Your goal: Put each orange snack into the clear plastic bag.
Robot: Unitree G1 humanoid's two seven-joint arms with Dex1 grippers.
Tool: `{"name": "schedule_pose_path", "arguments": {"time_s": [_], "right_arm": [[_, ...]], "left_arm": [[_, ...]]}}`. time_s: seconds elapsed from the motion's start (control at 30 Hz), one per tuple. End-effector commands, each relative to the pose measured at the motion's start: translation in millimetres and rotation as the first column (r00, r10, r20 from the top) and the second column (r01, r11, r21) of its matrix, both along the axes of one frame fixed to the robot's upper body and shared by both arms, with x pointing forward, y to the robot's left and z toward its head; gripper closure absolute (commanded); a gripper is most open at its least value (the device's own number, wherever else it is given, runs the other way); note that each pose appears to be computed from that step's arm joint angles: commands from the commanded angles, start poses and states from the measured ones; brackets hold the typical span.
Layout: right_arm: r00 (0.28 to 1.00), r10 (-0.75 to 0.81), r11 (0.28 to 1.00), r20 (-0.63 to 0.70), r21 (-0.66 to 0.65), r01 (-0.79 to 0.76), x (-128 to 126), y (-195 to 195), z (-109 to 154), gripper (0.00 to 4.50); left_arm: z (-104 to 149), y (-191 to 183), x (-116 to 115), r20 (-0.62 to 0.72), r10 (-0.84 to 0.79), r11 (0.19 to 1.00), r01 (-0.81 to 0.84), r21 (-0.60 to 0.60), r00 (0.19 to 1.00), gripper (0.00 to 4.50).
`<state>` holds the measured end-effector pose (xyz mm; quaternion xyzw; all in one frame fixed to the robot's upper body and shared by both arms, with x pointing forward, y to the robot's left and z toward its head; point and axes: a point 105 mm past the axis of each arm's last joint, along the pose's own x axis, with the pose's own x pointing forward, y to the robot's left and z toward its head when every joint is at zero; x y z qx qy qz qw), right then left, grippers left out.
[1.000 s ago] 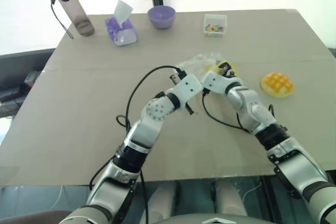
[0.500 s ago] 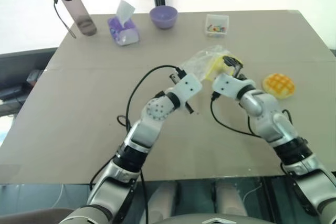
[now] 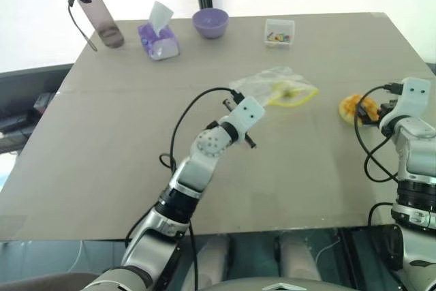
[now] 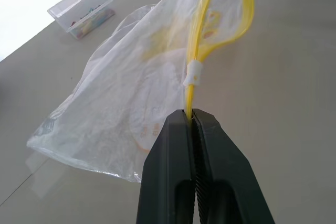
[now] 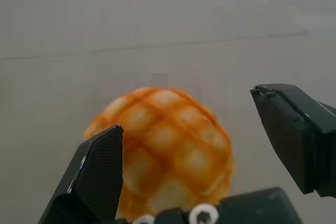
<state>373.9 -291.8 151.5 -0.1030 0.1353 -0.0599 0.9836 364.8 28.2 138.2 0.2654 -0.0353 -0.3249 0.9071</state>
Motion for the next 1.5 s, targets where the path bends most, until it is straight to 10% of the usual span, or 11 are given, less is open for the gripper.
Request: {"name": "schedule_pose_path", "arguments": {"time_s": [0.03,0.57,1.1,1.5], "right_arm": [[1.0,-0.015,0.982,0.007,0.19,0.013,-0.7,5.4,6.7,0.04],[0.984,0.097,0.977,0.15,0.172,-0.123,5.0,31.0,35.5,0.04],[0.994,0.108,0.978,-0.024,0.181,-0.102,3.3,34.5,-7.5,0.04],[0.989,0.145,0.983,0.013,0.111,-0.145,4.3,36.9,0.0,4.34]], "left_arm": [[16.8,-3.3,-1.0,0.065,-0.02,1.0,0.021,-0.015,0.998,4.5],[16.7,-3.3,-0.1,0.069,-0.023,1.0,0.023,-0.004,0.997,4.5],[17.9,-2.8,-0.5,0.072,-0.021,1.0,0.021,-0.002,0.997,4.5],[18.0,-5.1,-0.4,0.074,-0.033,0.999,0.033,0.005,0.997,4.5]]}}
